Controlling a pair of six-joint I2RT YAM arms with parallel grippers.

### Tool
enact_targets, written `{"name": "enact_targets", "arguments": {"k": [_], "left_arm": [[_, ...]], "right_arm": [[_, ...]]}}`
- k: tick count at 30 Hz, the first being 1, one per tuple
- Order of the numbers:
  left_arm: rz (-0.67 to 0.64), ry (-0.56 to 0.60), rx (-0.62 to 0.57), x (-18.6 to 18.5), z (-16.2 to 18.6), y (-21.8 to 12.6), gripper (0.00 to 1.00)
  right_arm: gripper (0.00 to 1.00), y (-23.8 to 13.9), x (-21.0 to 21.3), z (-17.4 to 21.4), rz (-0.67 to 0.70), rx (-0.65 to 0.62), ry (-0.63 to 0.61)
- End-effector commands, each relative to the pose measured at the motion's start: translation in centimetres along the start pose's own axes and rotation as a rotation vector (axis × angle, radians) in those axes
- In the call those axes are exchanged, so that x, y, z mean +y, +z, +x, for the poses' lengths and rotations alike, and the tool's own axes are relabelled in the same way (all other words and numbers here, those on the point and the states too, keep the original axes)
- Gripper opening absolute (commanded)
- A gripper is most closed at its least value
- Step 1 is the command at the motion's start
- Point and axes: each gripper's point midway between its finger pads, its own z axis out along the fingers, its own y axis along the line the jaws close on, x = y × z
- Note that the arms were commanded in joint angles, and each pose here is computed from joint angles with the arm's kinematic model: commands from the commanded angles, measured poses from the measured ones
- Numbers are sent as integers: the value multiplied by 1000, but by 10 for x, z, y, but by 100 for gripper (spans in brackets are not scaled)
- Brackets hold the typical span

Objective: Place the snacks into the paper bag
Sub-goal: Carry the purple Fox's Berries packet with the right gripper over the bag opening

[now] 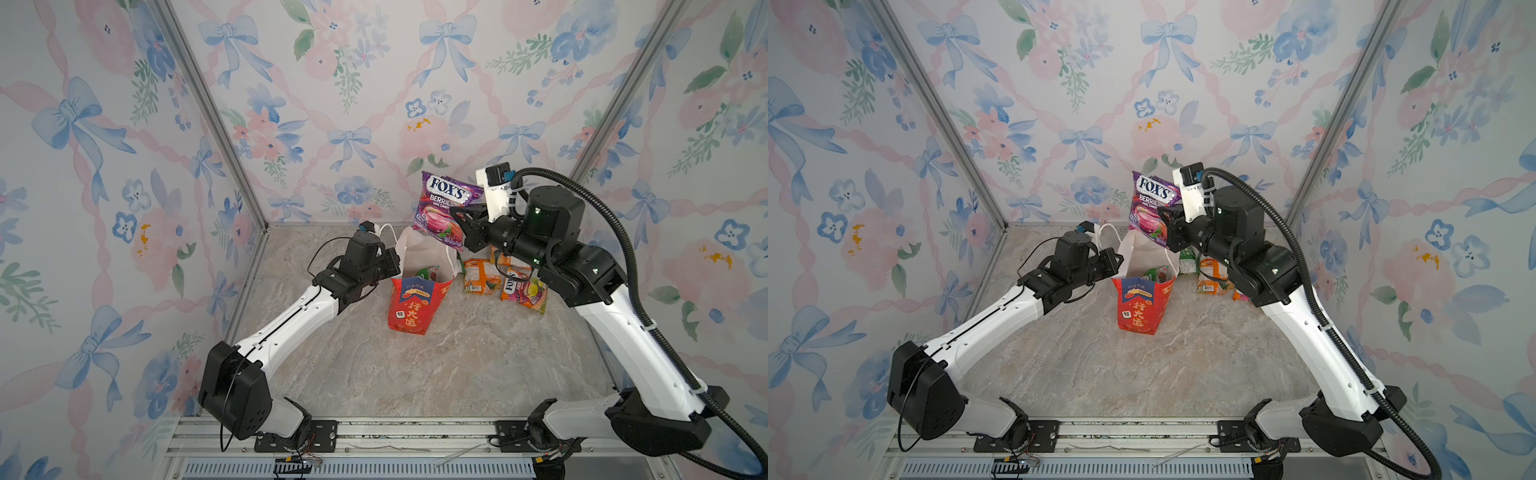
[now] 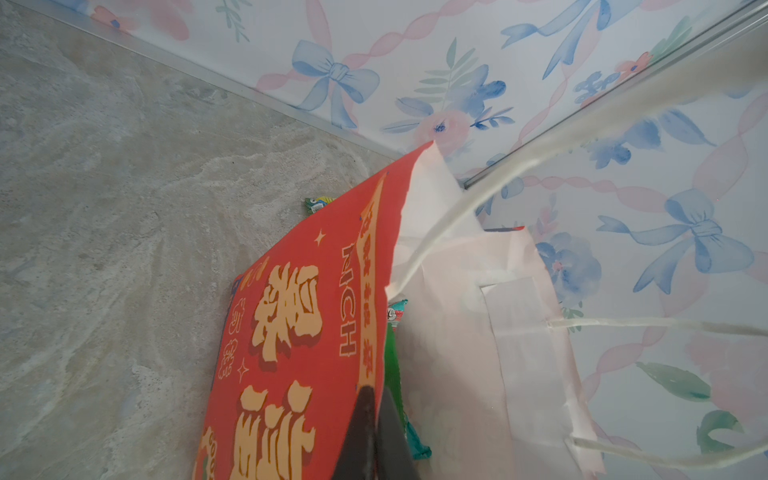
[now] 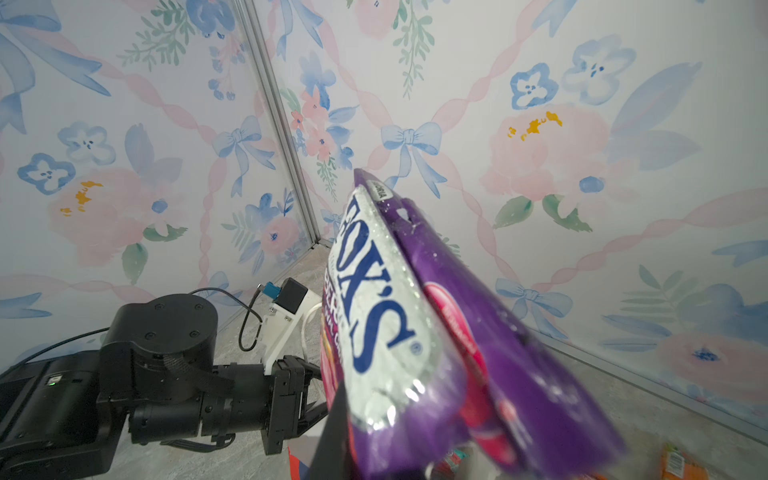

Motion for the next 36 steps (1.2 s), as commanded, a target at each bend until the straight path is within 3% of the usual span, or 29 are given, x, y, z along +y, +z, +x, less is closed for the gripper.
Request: {"name": "enact_targets", "arguments": {"k": [1,13,36], "left_arm": [[14,-7,18,0,5,-2,0],[13,-5,18,0,6,-2,0],[11,-12,16,2,7,-2,0]], "right_arm": [[0,-1,-1,-13,65,-27,-51],[0,27,-3,20,158,105,-141],[0,50,0,75,160,242,-138]]}}
